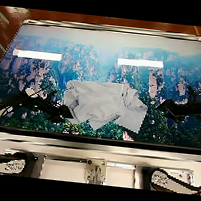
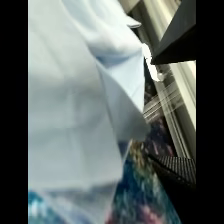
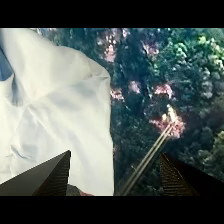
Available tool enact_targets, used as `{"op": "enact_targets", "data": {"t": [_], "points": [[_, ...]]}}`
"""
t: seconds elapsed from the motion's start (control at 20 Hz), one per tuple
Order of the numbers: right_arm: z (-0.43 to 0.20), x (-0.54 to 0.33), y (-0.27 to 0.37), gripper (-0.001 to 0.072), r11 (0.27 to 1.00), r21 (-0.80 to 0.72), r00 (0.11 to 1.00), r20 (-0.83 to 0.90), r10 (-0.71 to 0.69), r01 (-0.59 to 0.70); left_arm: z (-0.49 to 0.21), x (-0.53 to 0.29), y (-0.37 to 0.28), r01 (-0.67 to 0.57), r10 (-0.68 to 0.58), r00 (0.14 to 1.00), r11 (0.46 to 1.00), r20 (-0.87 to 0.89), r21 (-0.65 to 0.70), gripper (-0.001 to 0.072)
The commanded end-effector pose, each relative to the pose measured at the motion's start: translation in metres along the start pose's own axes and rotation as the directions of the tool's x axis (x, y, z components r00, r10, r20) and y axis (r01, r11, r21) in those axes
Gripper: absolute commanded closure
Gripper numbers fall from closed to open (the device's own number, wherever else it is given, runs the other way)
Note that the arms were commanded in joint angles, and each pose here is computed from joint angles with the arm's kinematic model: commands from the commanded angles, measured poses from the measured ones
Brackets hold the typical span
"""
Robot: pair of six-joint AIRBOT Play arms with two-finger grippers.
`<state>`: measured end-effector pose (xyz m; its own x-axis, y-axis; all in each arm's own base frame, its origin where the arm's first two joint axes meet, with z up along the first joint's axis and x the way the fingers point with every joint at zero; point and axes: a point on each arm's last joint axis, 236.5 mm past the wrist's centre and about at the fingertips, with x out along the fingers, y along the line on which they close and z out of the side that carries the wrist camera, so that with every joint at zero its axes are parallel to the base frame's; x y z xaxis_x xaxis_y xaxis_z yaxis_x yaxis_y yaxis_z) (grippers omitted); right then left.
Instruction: Fold the shirts.
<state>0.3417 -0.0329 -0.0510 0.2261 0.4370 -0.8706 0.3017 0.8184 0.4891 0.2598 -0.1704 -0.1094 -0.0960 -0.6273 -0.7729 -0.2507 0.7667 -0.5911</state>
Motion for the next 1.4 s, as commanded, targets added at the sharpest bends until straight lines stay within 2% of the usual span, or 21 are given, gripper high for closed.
{"op": "enact_targets", "data": {"t": [0.0,0.05,0.15,0.2,0.25,0.35,0.7,0.75,0.8,0.85,0.9,0.95,1.1,1.2,1.3,1.35], "points": [[0.000,0.011,-0.003,0.0038,1.000,0.022,1.000,-0.017,0.017,-0.016,0.011,0.016,-0.016,0.029,-0.028,0.998,1.000,0.059,-0.007,0.0074],[0.001,0.012,-0.004,0.0037,1.000,0.024,1.000,-0.016,0.016,-0.015,0.014,0.018,-0.023,0.052,-0.050,0.996,0.998,0.074,-0.019,0.0076],[0.000,0.017,-0.007,0.0037,0.999,0.031,0.999,-0.029,0.017,-0.016,0.015,0.026,-0.032,0.081,-0.078,0.994,0.996,0.079,-0.041,0.0190],[-0.002,0.021,-0.007,0.0038,0.999,0.033,0.999,-0.043,0.021,-0.020,0.012,0.031,-0.034,0.086,-0.082,0.994,0.995,0.066,-0.046,0.0276],[-0.004,0.026,-0.007,0.0037,0.999,0.034,0.998,-0.057,0.022,-0.020,0.009,0.035,-0.034,0.081,-0.078,0.995,0.996,0.053,-0.043,0.0435],[-0.008,0.039,-0.005,0.0037,1.000,0.024,0.995,-0.092,0.022,-0.020,0.008,0.035,-0.035,0.080,-0.078,0.996,0.996,0.051,-0.035,0.0643],[-0.026,0.091,0.011,0.0038,0.999,0.008,0.979,-0.201,0.039,-0.038,0.018,0.009,-0.045,0.090,-0.094,0.988,0.995,0.123,0.041,0.0656],[-0.028,0.099,0.017,0.0058,0.999,0.001,0.976,-0.211,0.047,-0.048,0.018,0.006,-0.048,0.093,-0.099,0.986,0.994,0.131,0.051,0.0655],[-0.029,0.106,0.021,0.0156,0.999,-0.008,0.976,-0.212,0.044,-0.047,0.018,0.003,-0.051,0.096,-0.104,0.985,0.993,0.140,0.061,0.0656],[-0.027,0.110,0.025,0.0300,0.999,-0.024,0.979,-0.203,0.037,-0.043,0.018,-0.001,-0.053,0.093,-0.104,0.983,0.993,0.151,0.074,0.0656],[-0.025,0.112,0.031,0.0457,0.998,-0.040,0.981,-0.190,0.042,-0.050,0.020,-0.005,-0.053,0.077,-0.092,0.983,0.992,0.159,0.097,0.0657],[-0.020,0.110,0.044,0.0654,0.994,-0.069,0.983,-0.169,0.072,-0.085,0.023,-0.012,-0.053,0.050,-0.072,0.981,0.991,0.178,0.125,0.0657],[0.019,0.059,0.103,0.0654,0.945,-0.251,0.977,-0.019,0.214,-0.212,0.047,-0.068,-0.063,-0.118,0.038,0.949,0.964,0.314,0.239,0.0659],[0.055,-0.021,0.161,0.0654,0.880,-0.423,0.935,0.170,0.310,-0.215,0.060,-0.142,-0.089,-0.279,0.108,0.883,0.904,0.457,0.325,0.0659],[0.074,-0.134,0.228,0.0654,0.796,-0.590,0.825,0.380,0.419,-0.132,0.055,-0.242,-0.143,-0.397,0.068,0.773,0.827,0.630,0.398,0.0659],[0.070,-0.202,0.262,0.0654,0.748,-0.662,0.736,0.482,0.476,-0.050,0.043,-0.294,-0.176,-0.438,0.008,0.700,0.795,0.714,0.420,0.0659]]}}
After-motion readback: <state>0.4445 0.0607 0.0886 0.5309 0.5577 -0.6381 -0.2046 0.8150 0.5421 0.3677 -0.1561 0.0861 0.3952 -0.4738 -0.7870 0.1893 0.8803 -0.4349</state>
